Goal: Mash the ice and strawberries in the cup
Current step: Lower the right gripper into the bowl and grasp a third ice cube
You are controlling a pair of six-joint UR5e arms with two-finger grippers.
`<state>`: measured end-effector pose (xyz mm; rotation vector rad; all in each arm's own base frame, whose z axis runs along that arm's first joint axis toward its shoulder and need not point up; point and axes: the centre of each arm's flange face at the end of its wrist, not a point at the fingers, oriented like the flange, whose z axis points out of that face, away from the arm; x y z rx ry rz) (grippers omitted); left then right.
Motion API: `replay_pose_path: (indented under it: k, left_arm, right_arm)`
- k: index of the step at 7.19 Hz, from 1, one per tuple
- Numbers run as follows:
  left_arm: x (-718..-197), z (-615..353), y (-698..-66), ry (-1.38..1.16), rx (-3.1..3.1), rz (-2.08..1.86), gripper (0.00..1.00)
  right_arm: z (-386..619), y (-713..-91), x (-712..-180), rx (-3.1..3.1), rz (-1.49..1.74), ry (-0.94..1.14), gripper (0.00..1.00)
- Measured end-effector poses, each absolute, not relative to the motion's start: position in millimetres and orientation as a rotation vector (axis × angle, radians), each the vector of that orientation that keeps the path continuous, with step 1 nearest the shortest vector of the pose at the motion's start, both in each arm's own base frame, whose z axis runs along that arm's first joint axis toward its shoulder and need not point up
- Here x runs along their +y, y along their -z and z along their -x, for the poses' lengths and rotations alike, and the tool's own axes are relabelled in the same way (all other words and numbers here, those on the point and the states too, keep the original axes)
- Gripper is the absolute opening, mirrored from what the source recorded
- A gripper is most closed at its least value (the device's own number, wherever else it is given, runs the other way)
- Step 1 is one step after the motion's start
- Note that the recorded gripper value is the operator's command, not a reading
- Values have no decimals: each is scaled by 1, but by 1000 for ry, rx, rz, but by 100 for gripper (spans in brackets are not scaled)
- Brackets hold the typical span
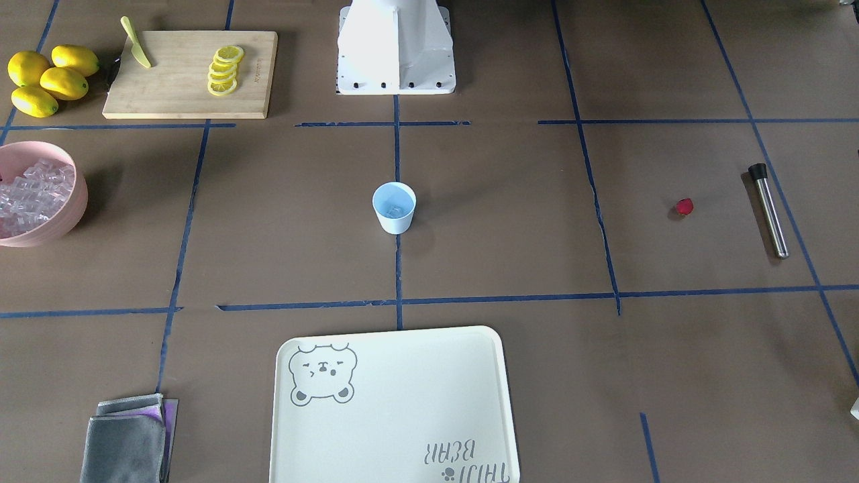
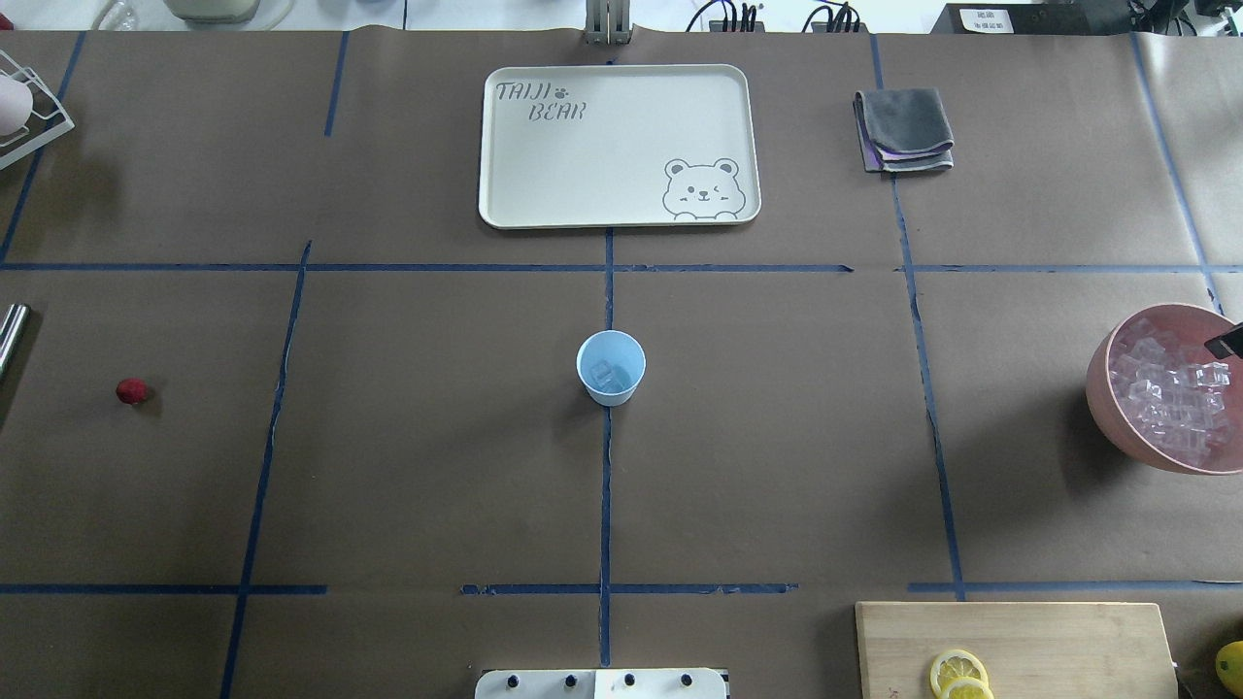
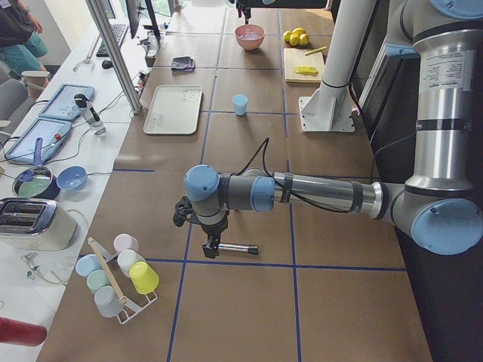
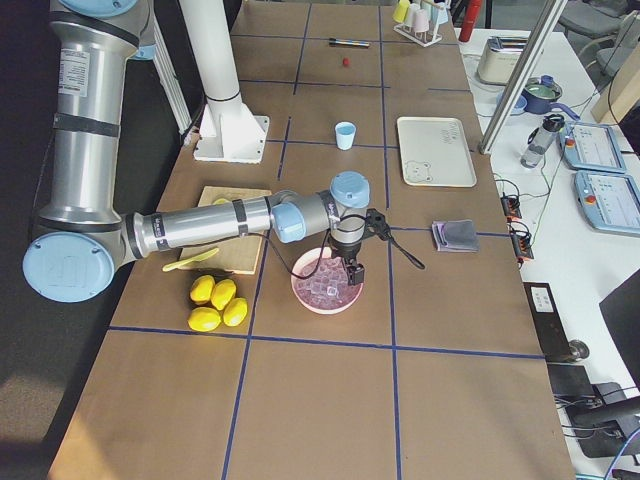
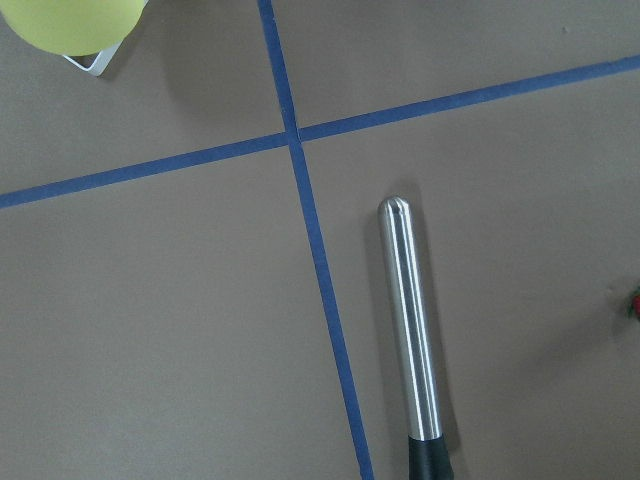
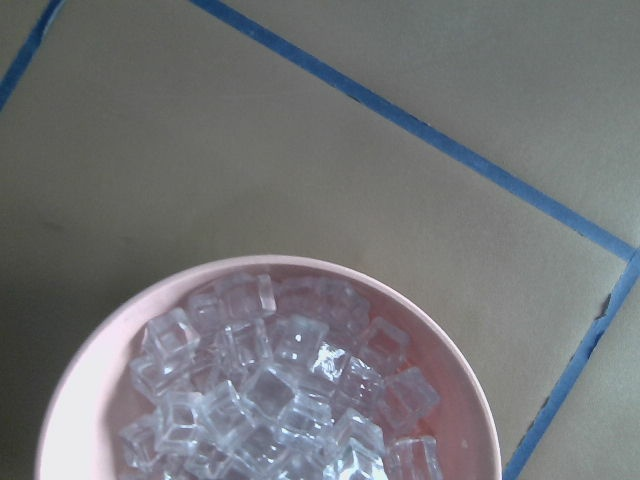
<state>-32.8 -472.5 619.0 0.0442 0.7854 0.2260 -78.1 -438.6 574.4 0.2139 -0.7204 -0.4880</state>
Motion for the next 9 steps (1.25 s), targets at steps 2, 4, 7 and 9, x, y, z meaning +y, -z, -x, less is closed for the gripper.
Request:
replay_pose_path:
  k: [2,4,7,9]
  left_arm:
    - [-472,33,-619,-227,786,-45,100]
    - [-473,33,-618,-227,786,-46,100]
    - [-473,33,-618,-229,786,-48,100]
    - [-473,32,-618,-230,785,-47,100]
  right_arm:
    - [78,-589,-436,-730,-222,442,84]
    - [90,-593,-433,-735,-204,429,80]
    - [105,-601,-423,-734,-166,435,77]
    - [107,-608,-420,-730,-150,438,72]
